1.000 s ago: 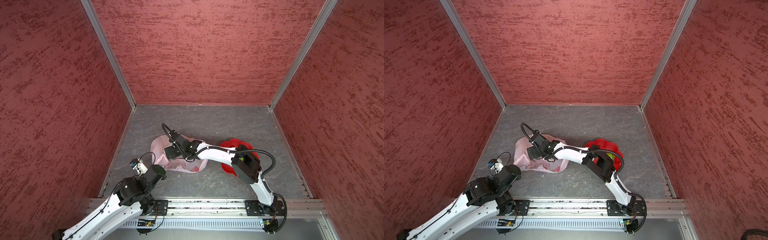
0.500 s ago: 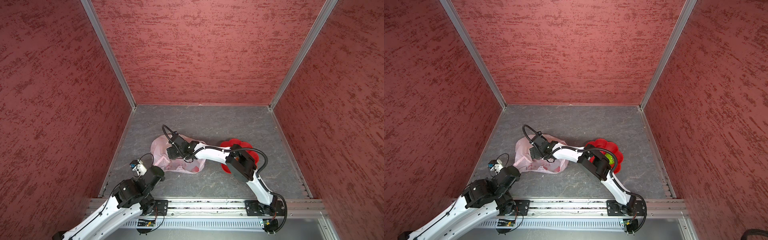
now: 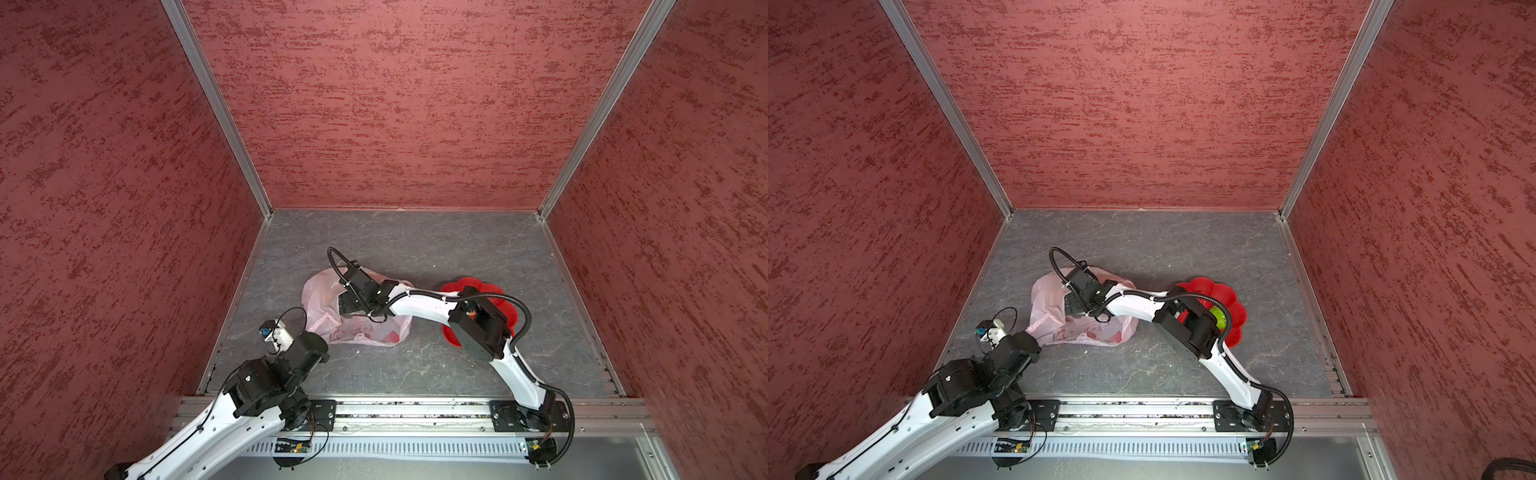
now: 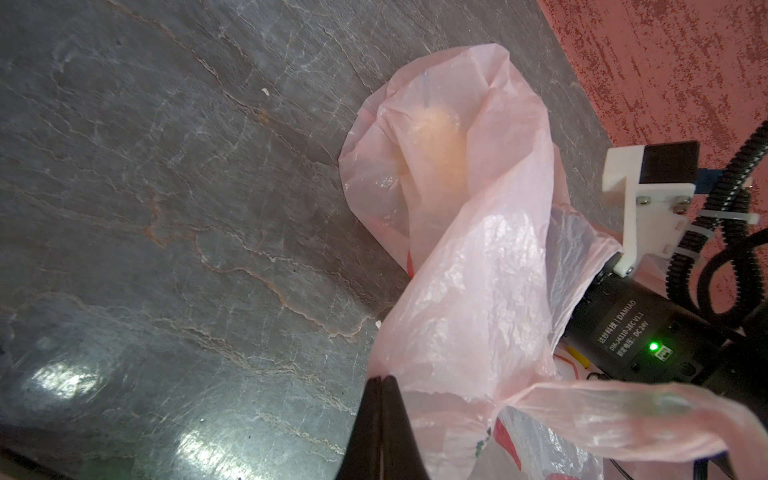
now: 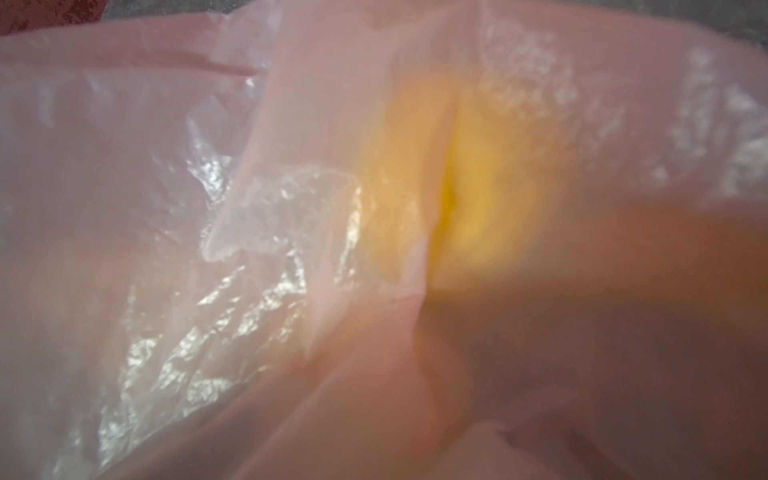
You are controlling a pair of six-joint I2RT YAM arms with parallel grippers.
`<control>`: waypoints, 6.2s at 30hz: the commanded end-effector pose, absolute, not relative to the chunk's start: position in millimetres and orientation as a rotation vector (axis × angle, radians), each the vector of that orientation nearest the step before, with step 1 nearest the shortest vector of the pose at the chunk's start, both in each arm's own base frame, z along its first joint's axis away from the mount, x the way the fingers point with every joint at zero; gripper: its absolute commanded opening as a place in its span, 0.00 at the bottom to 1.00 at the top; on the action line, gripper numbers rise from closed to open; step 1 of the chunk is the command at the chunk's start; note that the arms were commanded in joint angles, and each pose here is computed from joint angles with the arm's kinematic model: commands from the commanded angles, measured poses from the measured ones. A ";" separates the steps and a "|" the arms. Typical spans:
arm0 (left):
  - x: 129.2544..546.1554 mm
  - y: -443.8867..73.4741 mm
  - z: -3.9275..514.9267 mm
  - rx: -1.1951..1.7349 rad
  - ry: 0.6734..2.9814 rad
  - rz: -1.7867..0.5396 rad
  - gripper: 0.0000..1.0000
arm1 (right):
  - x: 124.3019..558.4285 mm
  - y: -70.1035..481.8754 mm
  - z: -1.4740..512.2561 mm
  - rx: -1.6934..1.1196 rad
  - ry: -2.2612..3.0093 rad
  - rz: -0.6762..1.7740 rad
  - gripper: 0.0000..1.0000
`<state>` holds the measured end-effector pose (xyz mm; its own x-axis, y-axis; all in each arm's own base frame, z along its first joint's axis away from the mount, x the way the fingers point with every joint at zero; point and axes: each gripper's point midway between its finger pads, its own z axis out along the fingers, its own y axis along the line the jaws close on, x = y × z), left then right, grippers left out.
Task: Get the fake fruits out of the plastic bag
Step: 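Grasp the pale bun-shaped fruit inside the bag with the right gripper, then lift the pale fruit out of the bag with the right gripper, then carry the pale fruit over the red plate and lower it, then open the right gripper to release the pale fruit on the plate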
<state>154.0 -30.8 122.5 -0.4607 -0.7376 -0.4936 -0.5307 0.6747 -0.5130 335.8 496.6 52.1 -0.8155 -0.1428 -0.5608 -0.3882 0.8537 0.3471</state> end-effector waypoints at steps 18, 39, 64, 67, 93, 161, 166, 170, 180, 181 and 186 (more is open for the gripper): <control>155.1 -29.7 113.5 -0.950 2.183 -0.335 0.00 | 323.3 481.1 91.3 -0.445 2.483 0.662 0.56; 167.3 -32.1 122.5 -0.935 2.130 -0.323 0.00 | 248.4 427.3 141.8 -0.661 2.559 0.715 0.54; 179.8 -50.5 124.9 -0.898 2.154 -0.337 0.00 | 243.0 377.7 299.5 -0.652 2.276 0.818 0.53; 179.8 -50.4 124.8 -0.901 2.153 -0.338 0.00 | 253.1 359.4 315.5 -0.595 2.243 0.790 0.53; 180.9 -49.4 119.5 -0.896 2.176 -0.323 0.00 | 341.8 97.4 181.1 0.199 2.394 0.203 0.51; 177.8 -45.7 112.3 -0.912 2.194 -0.332 0.00 | 318.5 69.8 73.0 0.296 2.584 0.074 0.62; 177.8 -45.8 112.3 -0.913 2.193 -0.334 0.00 | 318.3 70.5 71.7 0.296 2.589 0.072 0.66; 177.8 -45.8 112.0 -0.915 2.193 -0.334 0.00 | 320.1 71.6 74.2 0.293 2.582 0.073 0.70; 177.5 -45.2 112.3 -0.914 2.191 -0.334 0.00 | 319.9 71.7 74.1 0.291 2.586 0.061 0.76; 177.4 -45.1 112.7 -0.914 2.191 -0.335 0.00 | 320.3 71.5 75.3 0.292 2.584 0.061 0.76; 177.0 -44.7 112.3 -0.914 2.190 -0.336 0.00 | 322.9 71.8 86.7 0.280 2.572 0.053 0.76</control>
<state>177.6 -47.6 115.0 -0.4805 -0.7109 -0.5136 -0.5133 0.7028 -0.4925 316.5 69.3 71.0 -0.8432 0.2126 -0.4938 0.1916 0.9770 0.0934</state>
